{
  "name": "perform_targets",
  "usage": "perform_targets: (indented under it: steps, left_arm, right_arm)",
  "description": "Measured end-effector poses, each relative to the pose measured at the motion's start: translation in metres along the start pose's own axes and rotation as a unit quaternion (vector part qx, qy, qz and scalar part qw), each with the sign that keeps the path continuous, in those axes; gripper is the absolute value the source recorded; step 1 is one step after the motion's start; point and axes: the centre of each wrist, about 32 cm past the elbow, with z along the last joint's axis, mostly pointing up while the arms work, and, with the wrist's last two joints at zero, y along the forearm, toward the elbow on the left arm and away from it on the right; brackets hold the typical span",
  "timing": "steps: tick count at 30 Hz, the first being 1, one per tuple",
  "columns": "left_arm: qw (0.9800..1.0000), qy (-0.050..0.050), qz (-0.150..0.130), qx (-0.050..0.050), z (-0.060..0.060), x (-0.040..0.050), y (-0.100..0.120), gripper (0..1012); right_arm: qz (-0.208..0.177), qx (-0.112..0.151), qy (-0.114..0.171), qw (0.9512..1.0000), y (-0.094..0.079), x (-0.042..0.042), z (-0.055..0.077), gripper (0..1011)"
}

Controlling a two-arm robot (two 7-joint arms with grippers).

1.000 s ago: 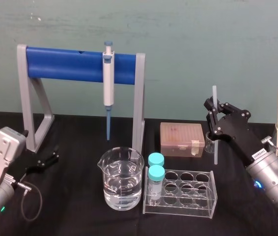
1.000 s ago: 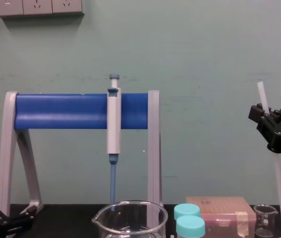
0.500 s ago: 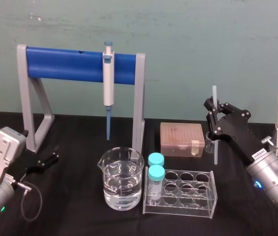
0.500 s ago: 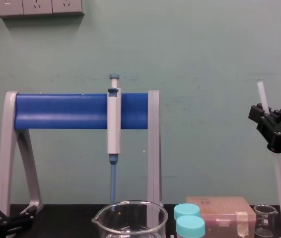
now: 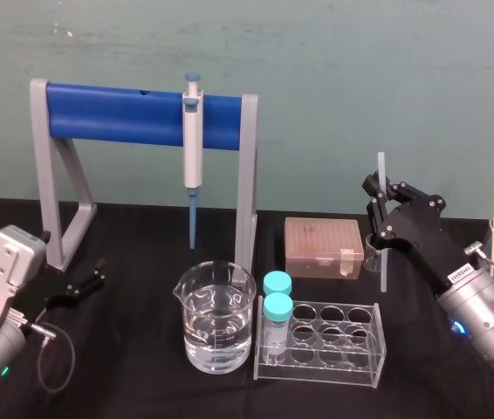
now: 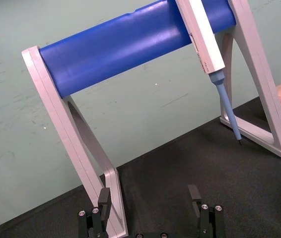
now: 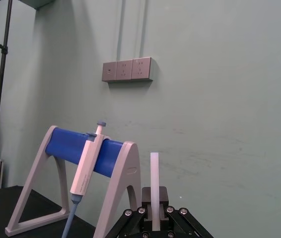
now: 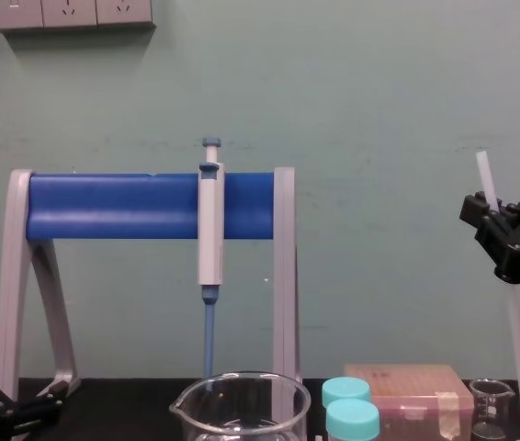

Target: Pick up the stirring rod with one hand, then place it down.

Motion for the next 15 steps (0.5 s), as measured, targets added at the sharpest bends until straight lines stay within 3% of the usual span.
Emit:
perform_targets:
  steps: [7, 15]
  left_arm:
    - [1.0, 0.0, 0.0, 0.0, 0.0, 0.0, 0.0, 1000]
    - [1.0, 0.0, 0.0, 0.0, 0.0, 0.0, 0.0, 1000]
  right_arm:
    - [0.005, 0.002, 0.0, 1.0, 0.0002, 0.0006, -0.0001, 72]
    - [0.039, 0.018, 0.007, 0.9991, 0.0051, 0.0065, -0.0008, 72]
